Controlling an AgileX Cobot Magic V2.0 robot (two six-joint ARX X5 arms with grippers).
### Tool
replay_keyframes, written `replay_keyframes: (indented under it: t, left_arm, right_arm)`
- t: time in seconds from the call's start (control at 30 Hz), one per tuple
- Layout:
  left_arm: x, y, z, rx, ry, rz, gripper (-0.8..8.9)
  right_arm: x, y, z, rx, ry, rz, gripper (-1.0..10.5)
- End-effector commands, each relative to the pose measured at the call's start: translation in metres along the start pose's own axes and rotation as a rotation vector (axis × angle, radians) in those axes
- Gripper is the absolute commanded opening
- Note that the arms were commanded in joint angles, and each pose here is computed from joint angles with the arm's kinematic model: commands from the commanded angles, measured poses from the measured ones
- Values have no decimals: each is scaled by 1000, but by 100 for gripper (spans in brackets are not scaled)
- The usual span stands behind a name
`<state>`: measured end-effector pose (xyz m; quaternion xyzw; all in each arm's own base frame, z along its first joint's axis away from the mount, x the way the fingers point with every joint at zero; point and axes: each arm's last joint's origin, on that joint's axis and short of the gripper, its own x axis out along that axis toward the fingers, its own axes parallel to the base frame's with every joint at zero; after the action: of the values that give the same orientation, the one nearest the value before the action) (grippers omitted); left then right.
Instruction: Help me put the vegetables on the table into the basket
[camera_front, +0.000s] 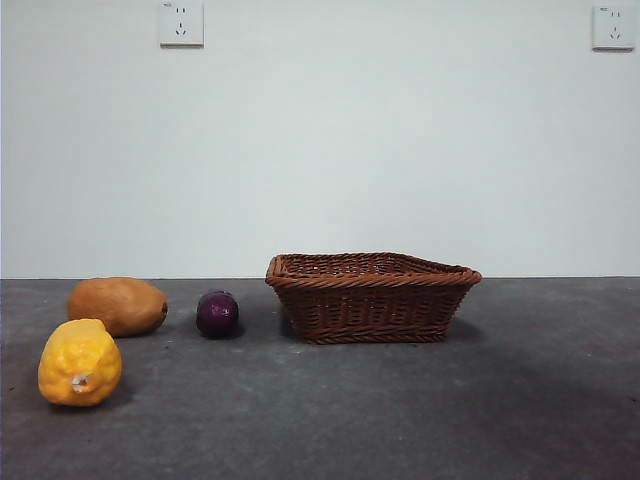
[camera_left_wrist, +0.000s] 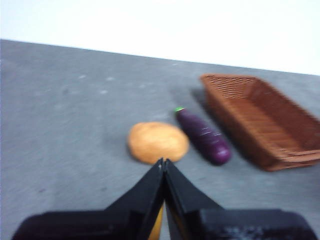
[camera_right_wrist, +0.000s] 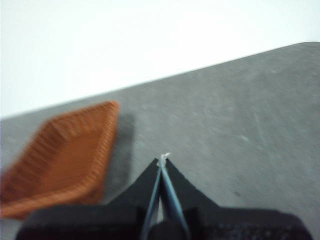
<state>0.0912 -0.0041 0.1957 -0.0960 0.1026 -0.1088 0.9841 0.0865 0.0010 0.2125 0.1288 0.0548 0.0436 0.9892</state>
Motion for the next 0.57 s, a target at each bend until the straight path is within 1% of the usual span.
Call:
replay_keyframes:
  t: [0.03, 0.13, 0.23, 0.33, 0.43, 0.57]
  left_arm:
    - [-4, -5, 13, -18, 24, -48, -6]
    - [-7, -9, 29, -29, 59, -58, -6]
    - [-10, -13, 47, -40, 96, -59, -6]
    - [-11, -17, 65, -53, 138, -92, -6]
    - [-12, -21, 83, -61, 178, -104, -6]
    - [-12, -25, 105, -25, 215, -118, -6]
  right_arm:
    - [-3, 7, 22, 59, -8, 38, -12]
    - [-5, 15, 47, 39, 51, 61, -11]
    - [-4, 22, 70, -7, 141, 83, -11]
    - [-1, 28, 91, -34, 242, 104, -11]
    - [2, 32, 107, -68, 347, 113, -11]
    - [9, 36, 122, -126, 468, 126, -11]
